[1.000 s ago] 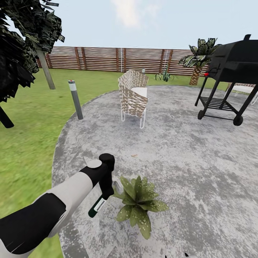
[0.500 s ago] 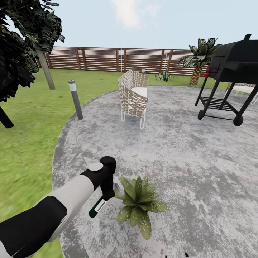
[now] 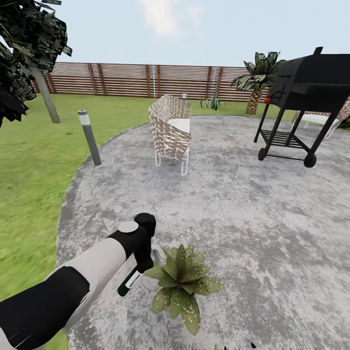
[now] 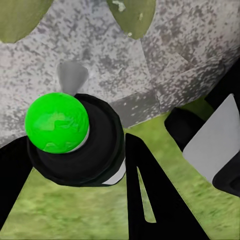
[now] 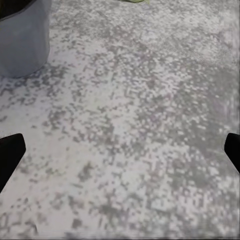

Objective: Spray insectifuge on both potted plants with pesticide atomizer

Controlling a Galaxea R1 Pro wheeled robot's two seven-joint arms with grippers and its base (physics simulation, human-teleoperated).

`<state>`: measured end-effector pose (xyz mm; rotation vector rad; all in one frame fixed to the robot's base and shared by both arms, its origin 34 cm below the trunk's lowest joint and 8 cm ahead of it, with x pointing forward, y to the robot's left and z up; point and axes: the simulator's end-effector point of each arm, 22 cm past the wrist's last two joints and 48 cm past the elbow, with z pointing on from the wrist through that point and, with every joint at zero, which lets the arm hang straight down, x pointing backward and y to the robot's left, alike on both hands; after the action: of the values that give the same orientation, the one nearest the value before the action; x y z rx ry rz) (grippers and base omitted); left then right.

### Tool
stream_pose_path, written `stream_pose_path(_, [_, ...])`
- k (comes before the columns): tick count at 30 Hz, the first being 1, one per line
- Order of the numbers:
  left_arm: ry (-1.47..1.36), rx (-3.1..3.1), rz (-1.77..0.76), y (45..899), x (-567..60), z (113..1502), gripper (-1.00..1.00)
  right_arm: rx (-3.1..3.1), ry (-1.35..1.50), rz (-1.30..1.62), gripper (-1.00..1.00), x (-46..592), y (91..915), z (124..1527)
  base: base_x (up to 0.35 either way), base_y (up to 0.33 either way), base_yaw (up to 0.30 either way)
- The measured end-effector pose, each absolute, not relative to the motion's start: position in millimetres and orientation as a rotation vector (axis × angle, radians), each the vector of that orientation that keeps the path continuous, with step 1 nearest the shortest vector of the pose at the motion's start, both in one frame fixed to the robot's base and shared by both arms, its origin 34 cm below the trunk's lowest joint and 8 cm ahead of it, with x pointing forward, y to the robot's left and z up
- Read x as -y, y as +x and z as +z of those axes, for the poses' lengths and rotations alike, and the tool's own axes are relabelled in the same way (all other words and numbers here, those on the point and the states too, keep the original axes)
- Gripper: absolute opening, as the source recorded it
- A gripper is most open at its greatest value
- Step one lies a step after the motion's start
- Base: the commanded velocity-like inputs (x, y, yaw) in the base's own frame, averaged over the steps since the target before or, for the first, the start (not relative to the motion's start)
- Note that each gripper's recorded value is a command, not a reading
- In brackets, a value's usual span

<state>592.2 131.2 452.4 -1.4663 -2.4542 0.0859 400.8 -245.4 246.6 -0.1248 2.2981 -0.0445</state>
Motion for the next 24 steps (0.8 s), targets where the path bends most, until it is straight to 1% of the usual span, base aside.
stream_pose_path(2, [-1.465, 2.454, 0.076, 592.8, -133.9, 451.8, -1.00, -2.298, -0.125, -0.044, 1.00, 245.3, 400.8, 246.6, 0.000, 0.000, -0.216])
stream_pose_path(4, [-1.458, 2.455, 0.070, 593.1, -137.8, 450.9, -1.00, -2.298, -0.125, -0.044, 1.00, 245.3, 400.8, 246.5, -0.099, 0.000, -0.062])
stream_pose_path(8, [-1.455, 2.457, 0.069, 593.6, -139.6, 450.4, -1.00, -2.299, -0.125, -0.044, 1.00, 245.3, 400.8, 246.3, -0.299, 0.015, -0.008])
stream_pose_path(10, [-1.455, 2.456, 0.069, 593.5, -139.4, 450.5, -1.00, -2.299, -0.125, -0.044, 1.00, 245.2, 400.8, 246.3, -0.263, 0.170, -0.001])
stream_pose_path(13, [-1.456, 2.456, 0.073, 593.0, -138.1, 451.0, -1.00, -2.299, -0.126, -0.044, 1.00, 245.1, 400.8, 246.5, -0.045, 0.271, 0.000])
stream_pose_path(19, [-1.455, 2.458, 0.076, 592.8, -137.6, 451.5, -1.00, -2.298, -0.126, -0.043, 1.00, 244.8, 400.9, 246.8, 0.234, 0.212, -0.009])
stream_pose_path(24, [-1.457, 2.456, 0.070, 593.0, -138.3, 451.5, -1.00, -2.297, -0.127, -0.043, 1.00, 245.0, 400.8, 246.8, 0.303, 0.102, -0.250])
